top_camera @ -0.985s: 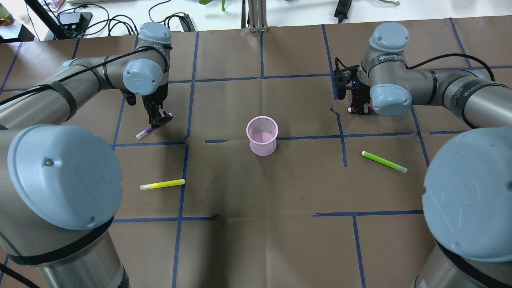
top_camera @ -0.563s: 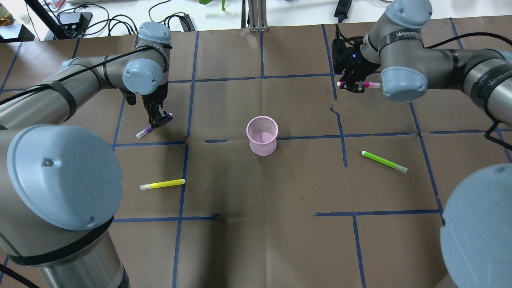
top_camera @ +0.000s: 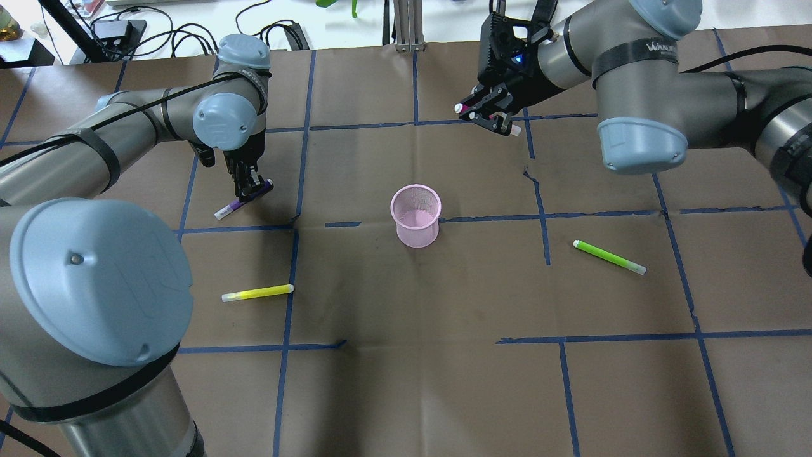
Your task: Insert purple and pink pens into pink cup
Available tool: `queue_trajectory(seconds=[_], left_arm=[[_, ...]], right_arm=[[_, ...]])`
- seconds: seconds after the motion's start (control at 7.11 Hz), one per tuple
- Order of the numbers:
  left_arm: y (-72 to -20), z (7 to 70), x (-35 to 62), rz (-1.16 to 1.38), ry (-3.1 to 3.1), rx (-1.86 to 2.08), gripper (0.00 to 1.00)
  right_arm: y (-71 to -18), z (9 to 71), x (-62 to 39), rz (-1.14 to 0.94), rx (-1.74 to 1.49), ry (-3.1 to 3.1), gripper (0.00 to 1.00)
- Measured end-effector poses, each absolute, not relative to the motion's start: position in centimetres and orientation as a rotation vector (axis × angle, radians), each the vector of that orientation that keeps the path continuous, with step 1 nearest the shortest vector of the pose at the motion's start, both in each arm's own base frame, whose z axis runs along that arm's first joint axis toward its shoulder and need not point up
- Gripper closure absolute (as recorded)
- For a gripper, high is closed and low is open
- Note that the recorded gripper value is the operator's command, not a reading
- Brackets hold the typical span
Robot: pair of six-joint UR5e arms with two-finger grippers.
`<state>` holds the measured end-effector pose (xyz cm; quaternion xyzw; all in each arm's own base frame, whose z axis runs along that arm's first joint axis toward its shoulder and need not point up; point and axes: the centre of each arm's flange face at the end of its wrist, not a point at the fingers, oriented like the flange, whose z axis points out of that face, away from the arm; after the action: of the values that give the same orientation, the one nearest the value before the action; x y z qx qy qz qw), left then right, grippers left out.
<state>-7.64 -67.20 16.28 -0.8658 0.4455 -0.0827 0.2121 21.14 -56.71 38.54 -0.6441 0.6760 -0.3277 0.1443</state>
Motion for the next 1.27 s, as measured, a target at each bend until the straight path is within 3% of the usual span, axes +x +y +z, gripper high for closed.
queue_trajectory(seconds=[0.14,0.42,1.27], left_arm=[[-67.2,16.2,-7.6,-0.230,1.237,-2.404,0.72],[-67.2,16.1,-7.6,-0.230,1.237,-2.401,0.99],[-66.9,17.9,-7.7,-0.238,1.259,-2.393,1.00]], right_arm=[[-55.7,39.1,23.4,-0.976,-1.821,1.876,0.95],[-53.4,38.8,27.8,-1.012,-1.783,1.762,0.95],[-49.8,31.4,28.2,-1.021,-1.721,1.765,0.94]])
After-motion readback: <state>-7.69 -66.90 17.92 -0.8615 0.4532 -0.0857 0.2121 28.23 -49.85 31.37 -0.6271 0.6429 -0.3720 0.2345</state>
